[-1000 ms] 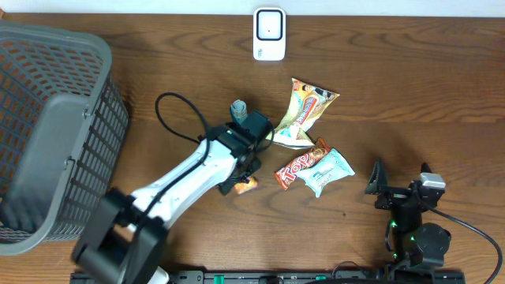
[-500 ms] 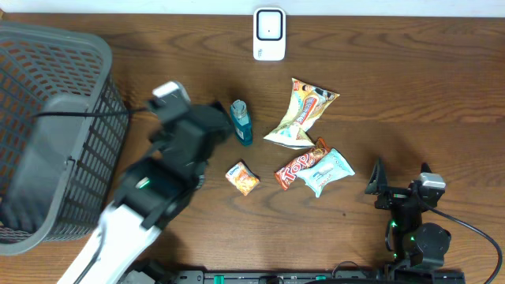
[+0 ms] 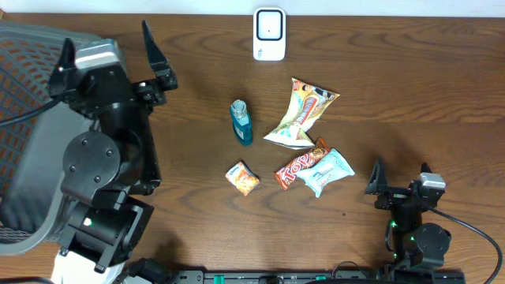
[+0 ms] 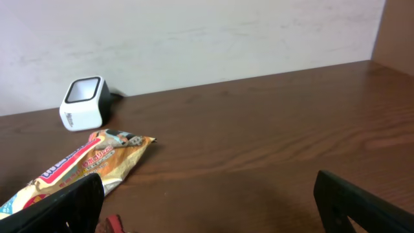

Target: Scan the item barcode

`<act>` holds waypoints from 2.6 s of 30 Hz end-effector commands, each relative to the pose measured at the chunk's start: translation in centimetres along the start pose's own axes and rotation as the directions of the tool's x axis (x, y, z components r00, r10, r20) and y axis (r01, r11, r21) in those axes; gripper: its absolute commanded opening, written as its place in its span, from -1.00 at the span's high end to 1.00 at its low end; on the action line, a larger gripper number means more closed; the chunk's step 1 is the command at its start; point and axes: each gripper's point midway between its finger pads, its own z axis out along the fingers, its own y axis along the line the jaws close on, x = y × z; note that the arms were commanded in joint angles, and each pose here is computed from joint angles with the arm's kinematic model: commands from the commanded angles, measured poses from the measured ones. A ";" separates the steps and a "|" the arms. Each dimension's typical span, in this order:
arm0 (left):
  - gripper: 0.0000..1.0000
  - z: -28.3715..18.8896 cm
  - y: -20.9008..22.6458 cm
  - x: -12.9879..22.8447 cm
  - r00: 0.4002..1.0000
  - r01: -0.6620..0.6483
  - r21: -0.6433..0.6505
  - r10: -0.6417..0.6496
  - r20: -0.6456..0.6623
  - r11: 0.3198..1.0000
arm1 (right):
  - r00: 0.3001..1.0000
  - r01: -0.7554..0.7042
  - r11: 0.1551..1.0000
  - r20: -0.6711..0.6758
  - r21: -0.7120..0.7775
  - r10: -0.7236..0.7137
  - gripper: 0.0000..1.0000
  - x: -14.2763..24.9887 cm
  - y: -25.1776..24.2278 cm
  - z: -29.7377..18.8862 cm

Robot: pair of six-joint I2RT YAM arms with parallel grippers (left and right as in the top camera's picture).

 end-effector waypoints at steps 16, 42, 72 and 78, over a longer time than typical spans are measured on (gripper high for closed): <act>-1.00 -8.8 0.3 0.2 0.993 -0.089 0.375 0.113 -0.042 0.923 | 1.000 0.006 1.000 0.000 0.003 -0.006 -0.99 0.0 -0.1 0.0; -1.00 -22.6 5.0 -2.3 0.965 0.074 0.547 -0.198 0.172 0.834 | 0.862 -0.474 0.833 -0.345 -0.285 0.372 -0.98 3.9 6.8 -0.9; -1.00 -21.0 8.1 0.0 0.963 -0.032 0.292 -0.049 0.265 0.956 | 0.868 -0.480 0.693 -0.405 -0.538 0.287 -0.98 0.2 11.6 -3.2; -1.00 -18.0 6.6 5.5 0.990 -0.047 0.287 0.006 0.140 0.957 | 0.892 -0.384 0.779 -0.418 -0.496 0.173 -0.98 -2.2 12.3 -1.8</act>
